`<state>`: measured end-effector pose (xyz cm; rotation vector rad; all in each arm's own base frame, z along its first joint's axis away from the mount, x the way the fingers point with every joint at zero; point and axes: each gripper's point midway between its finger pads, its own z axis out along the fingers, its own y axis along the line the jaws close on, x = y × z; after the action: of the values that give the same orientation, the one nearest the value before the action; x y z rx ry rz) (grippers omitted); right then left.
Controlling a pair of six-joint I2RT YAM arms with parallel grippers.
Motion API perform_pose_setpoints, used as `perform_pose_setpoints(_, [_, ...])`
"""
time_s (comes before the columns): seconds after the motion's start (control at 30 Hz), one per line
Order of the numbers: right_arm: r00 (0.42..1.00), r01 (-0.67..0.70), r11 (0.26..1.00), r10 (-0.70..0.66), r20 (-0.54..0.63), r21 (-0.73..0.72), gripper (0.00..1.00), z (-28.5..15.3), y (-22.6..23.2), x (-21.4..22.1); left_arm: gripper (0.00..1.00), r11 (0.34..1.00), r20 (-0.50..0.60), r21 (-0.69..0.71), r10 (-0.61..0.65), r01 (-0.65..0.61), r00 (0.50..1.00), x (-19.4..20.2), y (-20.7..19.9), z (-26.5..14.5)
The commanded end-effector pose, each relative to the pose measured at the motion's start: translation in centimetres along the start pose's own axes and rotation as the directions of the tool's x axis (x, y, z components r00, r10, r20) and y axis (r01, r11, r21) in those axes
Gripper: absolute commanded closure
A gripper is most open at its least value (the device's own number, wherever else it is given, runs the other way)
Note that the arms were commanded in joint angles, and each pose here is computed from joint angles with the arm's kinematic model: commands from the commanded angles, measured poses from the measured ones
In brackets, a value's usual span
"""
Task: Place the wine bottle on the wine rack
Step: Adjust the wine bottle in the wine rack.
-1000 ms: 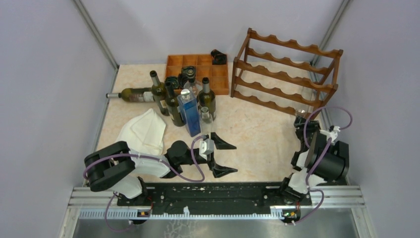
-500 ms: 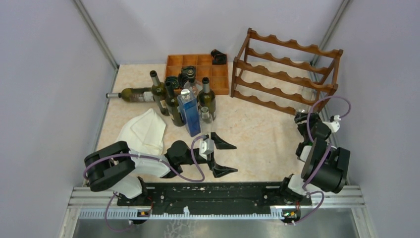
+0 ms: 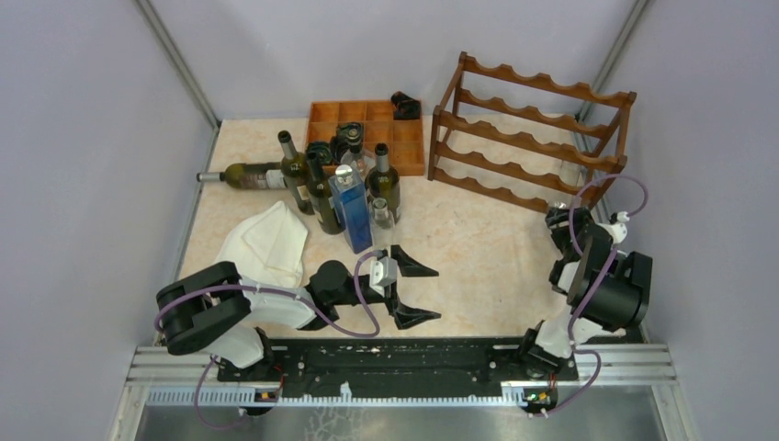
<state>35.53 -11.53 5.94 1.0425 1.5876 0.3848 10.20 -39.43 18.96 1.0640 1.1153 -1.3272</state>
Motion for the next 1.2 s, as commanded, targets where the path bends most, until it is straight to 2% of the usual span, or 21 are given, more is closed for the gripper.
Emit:
perform_pose_setpoints(0.0, [0.997,-0.019,0.996,0.025,0.07,-0.091,0.32,1.09,2.09,-2.03,0.01,0.999,0.046,0.012,0.03,-0.031,0.998,-1.35,0.11,0.51])
perform_pose_setpoints(0.7, [0.992,-0.061,0.988,0.076,0.104,-0.145,0.37,1.21,2.25,-1.94,0.01,1.0,0.044,0.012,0.027,-0.028,0.999,-1.29,0.19,0.6])
perform_pose_setpoints(0.93, [0.99,-0.069,0.984,0.088,0.113,-0.161,0.45,1.31,2.26,-1.93,0.01,1.0,0.041,0.01,0.027,-0.027,0.999,-1.19,0.23,0.62])
perform_pose_setpoints(1.17, [0.988,-0.073,0.979,0.098,0.119,-0.193,0.59,1.28,2.64,-1.93,0.01,1.0,0.039,0.013,0.024,-0.025,0.999,-1.16,0.18,0.68])
